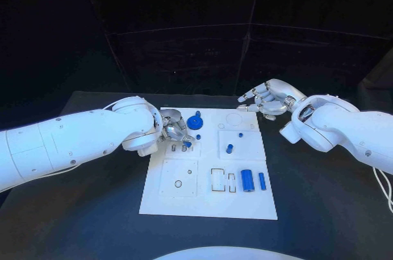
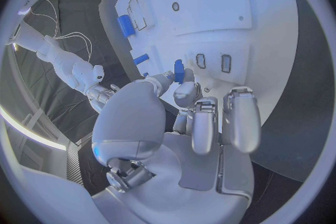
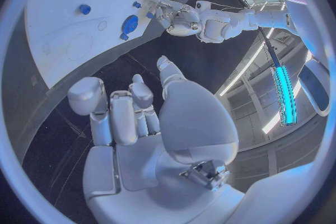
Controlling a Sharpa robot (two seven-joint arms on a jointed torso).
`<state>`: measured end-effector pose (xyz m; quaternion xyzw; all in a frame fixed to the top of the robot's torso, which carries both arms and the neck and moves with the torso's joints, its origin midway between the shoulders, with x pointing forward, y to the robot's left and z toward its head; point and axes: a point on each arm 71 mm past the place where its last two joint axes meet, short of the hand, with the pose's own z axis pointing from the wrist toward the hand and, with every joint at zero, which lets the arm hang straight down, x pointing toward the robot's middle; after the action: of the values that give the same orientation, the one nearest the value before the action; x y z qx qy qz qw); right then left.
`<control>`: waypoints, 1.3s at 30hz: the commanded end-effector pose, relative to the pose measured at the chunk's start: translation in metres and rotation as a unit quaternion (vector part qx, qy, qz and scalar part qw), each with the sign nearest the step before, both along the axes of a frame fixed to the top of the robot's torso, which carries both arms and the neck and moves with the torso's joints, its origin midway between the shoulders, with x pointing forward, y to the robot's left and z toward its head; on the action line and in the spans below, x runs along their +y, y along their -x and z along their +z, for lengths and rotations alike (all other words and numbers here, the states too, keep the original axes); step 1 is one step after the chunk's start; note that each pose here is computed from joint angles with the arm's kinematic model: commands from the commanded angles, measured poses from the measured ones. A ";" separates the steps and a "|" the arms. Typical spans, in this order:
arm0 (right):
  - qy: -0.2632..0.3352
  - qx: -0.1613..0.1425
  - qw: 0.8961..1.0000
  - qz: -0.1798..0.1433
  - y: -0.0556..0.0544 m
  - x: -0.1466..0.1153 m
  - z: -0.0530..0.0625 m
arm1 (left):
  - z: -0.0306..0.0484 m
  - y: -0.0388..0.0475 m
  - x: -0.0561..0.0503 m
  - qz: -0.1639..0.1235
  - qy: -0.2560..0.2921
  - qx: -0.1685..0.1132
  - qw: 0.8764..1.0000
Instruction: Assemble the parts on the task board
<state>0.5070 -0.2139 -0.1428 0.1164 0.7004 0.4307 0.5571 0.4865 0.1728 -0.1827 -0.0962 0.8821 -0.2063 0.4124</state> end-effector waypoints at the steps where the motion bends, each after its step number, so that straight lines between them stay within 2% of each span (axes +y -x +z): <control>1: 0.000 -0.004 1.000 0.001 0.000 -0.001 0.002 | 0.0068 0.0003 0.002 0.017 0.035 -0.060 0.997; 7: 0.000 -0.005 1.000 -0.003 0.001 -0.005 0.002 | -0.0005 0.0087 0.013 0.045 0.057 -0.107 0.992; 8: 0.000 -0.005 1.000 -0.003 0.001 -0.005 0.002 | -0.0009 0.0089 0.013 0.046 0.057 -0.109 0.991; 12: 0.001 -0.006 1.000 -0.006 0.001 -0.008 0.002 | -0.0083 0.0130 0.017 0.057 0.072 -0.143 0.985; 17: 0.001 -0.008 1.000 -0.009 0.001 -0.011 0.003 | -0.0155 0.0172 0.017 0.053 0.082 -0.189 0.977; 21: 0.001 -0.008 1.000 -0.009 0.001 -0.012 0.003 | -0.0218 0.0209 0.017 0.042 0.077 -0.213 0.973; 24: 0.001 -0.008 1.000 -0.009 0.001 -0.012 0.003 | -0.0272 0.0234 0.016 0.033 0.071 -0.217 0.973; 30: 0.001 -0.009 1.000 -0.008 0.001 -0.012 0.003 | -0.0362 0.0263 0.014 0.027 0.058 -0.202 0.977; 39: 0.001 -0.008 1.000 -0.006 0.000 -0.011 0.003 | -0.0444 0.0273 0.011 0.023 0.043 -0.180 0.982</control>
<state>0.5066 -0.2253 -0.1424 0.1208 0.6993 0.4237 0.5628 0.4592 0.1844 -0.2271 -0.1084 0.7784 -0.2519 0.5647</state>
